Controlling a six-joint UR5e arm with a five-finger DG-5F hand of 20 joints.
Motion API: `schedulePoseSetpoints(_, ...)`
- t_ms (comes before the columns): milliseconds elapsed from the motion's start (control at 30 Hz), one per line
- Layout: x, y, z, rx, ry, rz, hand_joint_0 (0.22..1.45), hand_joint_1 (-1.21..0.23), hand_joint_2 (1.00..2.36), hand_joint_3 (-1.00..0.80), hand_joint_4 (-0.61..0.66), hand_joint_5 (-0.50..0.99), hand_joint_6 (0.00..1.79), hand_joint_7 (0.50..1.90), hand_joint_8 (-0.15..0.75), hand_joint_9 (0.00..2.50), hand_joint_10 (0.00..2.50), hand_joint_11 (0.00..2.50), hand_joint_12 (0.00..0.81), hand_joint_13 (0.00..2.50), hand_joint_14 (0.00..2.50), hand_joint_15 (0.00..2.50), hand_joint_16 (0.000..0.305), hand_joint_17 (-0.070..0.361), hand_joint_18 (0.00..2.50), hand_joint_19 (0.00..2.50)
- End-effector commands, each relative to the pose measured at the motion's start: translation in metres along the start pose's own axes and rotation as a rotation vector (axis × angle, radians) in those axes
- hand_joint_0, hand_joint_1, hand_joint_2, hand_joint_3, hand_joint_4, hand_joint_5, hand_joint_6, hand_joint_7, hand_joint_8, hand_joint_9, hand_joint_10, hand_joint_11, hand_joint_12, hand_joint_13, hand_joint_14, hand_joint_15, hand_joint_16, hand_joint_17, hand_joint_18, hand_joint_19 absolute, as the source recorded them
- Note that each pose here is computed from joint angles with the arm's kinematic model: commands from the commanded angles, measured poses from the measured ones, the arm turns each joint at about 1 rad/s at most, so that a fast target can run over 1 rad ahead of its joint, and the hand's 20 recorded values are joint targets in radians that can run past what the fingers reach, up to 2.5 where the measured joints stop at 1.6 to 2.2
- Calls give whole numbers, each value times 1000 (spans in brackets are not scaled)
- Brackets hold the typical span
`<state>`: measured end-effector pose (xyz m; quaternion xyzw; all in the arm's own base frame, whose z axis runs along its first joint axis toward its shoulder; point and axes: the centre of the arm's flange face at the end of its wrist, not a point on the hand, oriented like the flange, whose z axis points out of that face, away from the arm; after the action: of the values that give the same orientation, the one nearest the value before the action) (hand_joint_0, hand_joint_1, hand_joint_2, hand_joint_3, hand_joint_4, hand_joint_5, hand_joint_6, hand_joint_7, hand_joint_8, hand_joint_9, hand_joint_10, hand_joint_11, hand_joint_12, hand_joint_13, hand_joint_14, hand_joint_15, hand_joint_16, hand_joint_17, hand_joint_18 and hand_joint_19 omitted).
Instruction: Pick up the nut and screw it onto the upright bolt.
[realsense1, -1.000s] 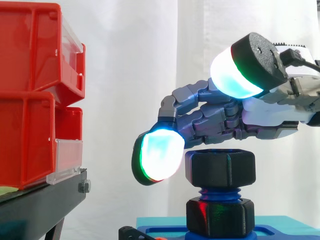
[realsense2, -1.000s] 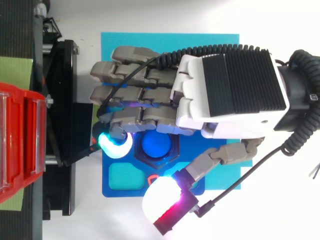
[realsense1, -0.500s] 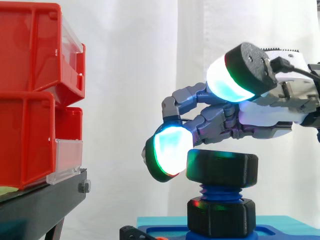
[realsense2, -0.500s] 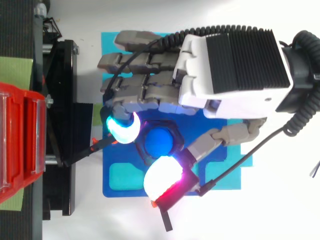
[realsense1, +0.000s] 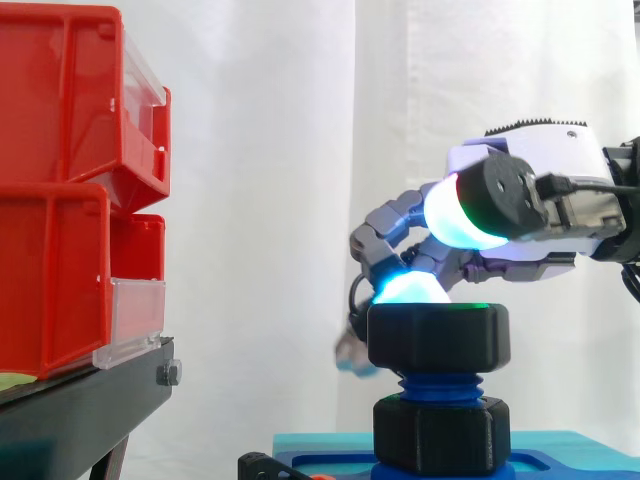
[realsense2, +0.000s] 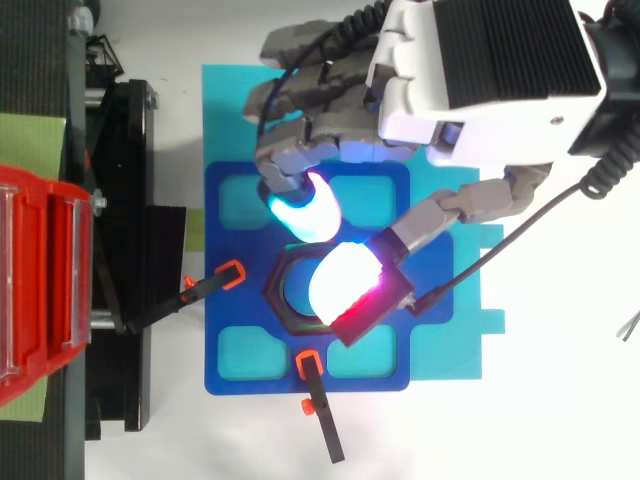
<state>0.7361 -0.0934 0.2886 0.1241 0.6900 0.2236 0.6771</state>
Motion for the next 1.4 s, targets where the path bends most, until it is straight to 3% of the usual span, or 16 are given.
schedulePoseSetpoints(0, -1, -6, -5, 4, 26, 4, 541, -399, 1000, -500, 69, 66, 599, 1272, 268, 1344, 2, 41, 169, 882, 0, 24, 16, 37, 707, 0)
schedulePoseSetpoints(233, -9, -15, -10, 18, 23, 3, 545, -402, 1000, -500, 56, 65, 641, 1184, 264, 1553, 6, 165, 128, 1067, 1, 61, 8, 19, 894, 90)
schedulePoseSetpoints(567, -32, -6, -15, 3, -5, -3, 543, -416, 1000, -500, 83, 77, 642, 1149, 234, 1820, 11, 326, 110, 1248, 4, 101, 4, 10, 1025, 178)
schedulePoseSetpoints(733, -56, 3, -22, -9, -36, -6, 539, -368, 1000, -500, 79, 75, 637, 1174, 250, 1814, 12, 355, 119, 1245, 4, 97, 6, 13, 997, 162)
schedulePoseSetpoints(800, -63, 6, -24, -11, -49, -9, 538, -311, 1000, -500, 92, 80, 528, 1395, 270, 1734, 11, 332, 143, 1166, 3, 78, 8, 17, 872, 110)
schedulePoseSetpoints(833, -64, 7, -24, -16, -52, -10, 534, -280, 1000, -500, 132, 51, 503, 1359, 283, 1646, 10, 297, 157, 1076, 2, 65, 11, 24, 807, 77)
schedulePoseSetpoints(867, -64, 7, -24, -17, -51, -8, 533, -273, 1000, -500, 147, 39, 504, 1317, 281, 1598, 9, 279, 161, 1032, 2, 49, 11, 26, 774, 56)
schedulePoseSetpoints(967, -72, 10, -21, -25, -69, -11, 526, -265, 1000, -500, 253, -9, 505, 1000, 252, 1437, 4, 125, 163, 819, 0, 0, 15, 34, 545, 0)
schedulePoseSetpoints(1033, -75, 17, -16, -39, -77, -12, 508, -232, 1000, -500, 266, -66, 503, 804, 245, 1185, 0, 0, 198, 620, 0, 0, 22, 48, 380, 0)
schedulePoseSetpoints(1133, -75, 22, -13, -49, -87, -14, 492, -191, 1000, -500, 244, -119, 502, 701, 229, 932, 0, 0, 235, 441, 0, 0, 29, 66, 213, 0)
schedulePoseSetpoints(1300, -64, 39, -1, -80, -111, -16, 479, -87, 1000, -500, 172, -193, 501, 594, 209, 529, 0, 0, 297, 162, 0, 0, 37, 83, 0, 0)
schedulePoseSetpoints(1333, -45, 50, 7, -87, -95, -9, 480, -79, 1000, -500, 164, -197, 501, 585, 205, 480, 0, 0, 305, 121, 0, 0, 39, 88, 0, 0)
schedulePoseSetpoints(1367, -42, 56, 9, -89, -92, -6, 479, -65, 1000, -500, 147, -206, 501, 573, 201, 416, 0, 0, 311, 82, 0, 0, 39, 89, 0, 0)
